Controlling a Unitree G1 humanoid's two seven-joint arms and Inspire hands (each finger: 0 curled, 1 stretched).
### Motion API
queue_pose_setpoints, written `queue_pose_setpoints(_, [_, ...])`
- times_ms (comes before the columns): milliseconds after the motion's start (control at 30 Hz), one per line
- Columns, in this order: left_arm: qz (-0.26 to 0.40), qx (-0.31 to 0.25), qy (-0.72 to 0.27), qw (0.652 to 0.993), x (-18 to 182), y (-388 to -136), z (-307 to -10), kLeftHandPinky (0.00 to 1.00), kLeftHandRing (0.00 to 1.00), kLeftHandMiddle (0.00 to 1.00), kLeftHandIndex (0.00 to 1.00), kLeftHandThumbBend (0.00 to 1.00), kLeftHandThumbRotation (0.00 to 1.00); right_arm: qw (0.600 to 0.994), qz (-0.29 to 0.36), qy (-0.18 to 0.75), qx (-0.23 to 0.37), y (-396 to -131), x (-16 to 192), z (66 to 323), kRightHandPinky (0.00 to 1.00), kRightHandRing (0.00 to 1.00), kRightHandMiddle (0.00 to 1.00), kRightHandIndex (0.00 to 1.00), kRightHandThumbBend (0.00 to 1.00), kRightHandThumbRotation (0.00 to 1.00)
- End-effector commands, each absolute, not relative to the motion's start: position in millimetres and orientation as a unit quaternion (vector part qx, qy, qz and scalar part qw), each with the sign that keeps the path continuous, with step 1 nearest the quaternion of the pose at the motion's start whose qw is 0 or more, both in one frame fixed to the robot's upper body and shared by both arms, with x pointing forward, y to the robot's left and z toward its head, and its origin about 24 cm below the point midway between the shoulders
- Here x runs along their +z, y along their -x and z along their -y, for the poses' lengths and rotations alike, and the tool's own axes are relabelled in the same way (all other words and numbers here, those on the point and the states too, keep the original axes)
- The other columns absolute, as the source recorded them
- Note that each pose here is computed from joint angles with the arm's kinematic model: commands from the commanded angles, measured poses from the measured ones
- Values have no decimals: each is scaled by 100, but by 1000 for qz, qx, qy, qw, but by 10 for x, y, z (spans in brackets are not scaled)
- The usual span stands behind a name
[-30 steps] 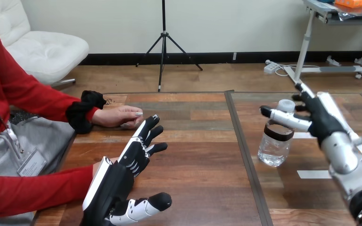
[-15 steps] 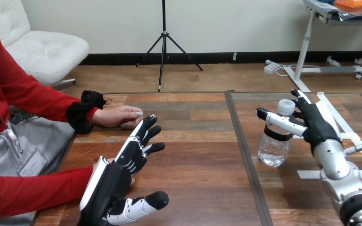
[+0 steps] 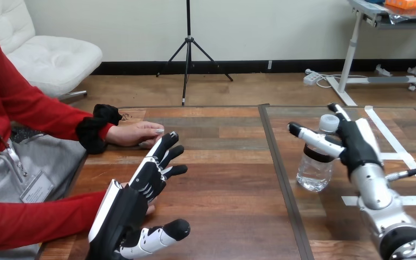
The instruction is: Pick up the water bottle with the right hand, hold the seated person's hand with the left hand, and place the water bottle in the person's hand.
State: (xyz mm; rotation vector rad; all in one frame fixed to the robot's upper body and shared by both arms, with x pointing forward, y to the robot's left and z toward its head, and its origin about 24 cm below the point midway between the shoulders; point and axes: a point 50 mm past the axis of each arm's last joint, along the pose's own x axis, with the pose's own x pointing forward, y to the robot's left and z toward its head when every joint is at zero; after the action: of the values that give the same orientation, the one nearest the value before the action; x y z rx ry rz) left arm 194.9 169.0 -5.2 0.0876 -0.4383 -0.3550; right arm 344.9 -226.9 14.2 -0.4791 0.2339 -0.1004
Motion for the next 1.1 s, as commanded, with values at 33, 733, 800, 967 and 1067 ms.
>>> queue_pose_setpoints(33, [260,-174,-53,948,116,-2047,-1722,81,93,96,94,100,64,973,-92,207,-46,-3492,191,2159,91,93,94,98,100,51])
queue_pose_setpoints(733, [265,-165,-63,948,142,-1999,-1841,80,91,96,93,100,63,974,-111,194,-39,-3434,61,2046,95,96,95,100,100,46])
queue_pose_setpoints(800, [265,-164,-63,948,147,-1994,-1852,79,90,95,93,100,63,974,-111,196,-40,-3428,51,2036,95,96,95,100,100,46])
queue_pose_setpoints(967, [267,-165,-58,948,155,-1992,-1871,79,91,95,93,100,62,975,-111,186,-39,-3415,31,2010,95,97,95,99,100,46])
queue_pose_setpoints(1067, [266,-170,-50,947,160,-1998,-1883,79,91,96,93,100,61,976,-113,181,-40,-3404,12,1995,96,97,95,99,100,45])
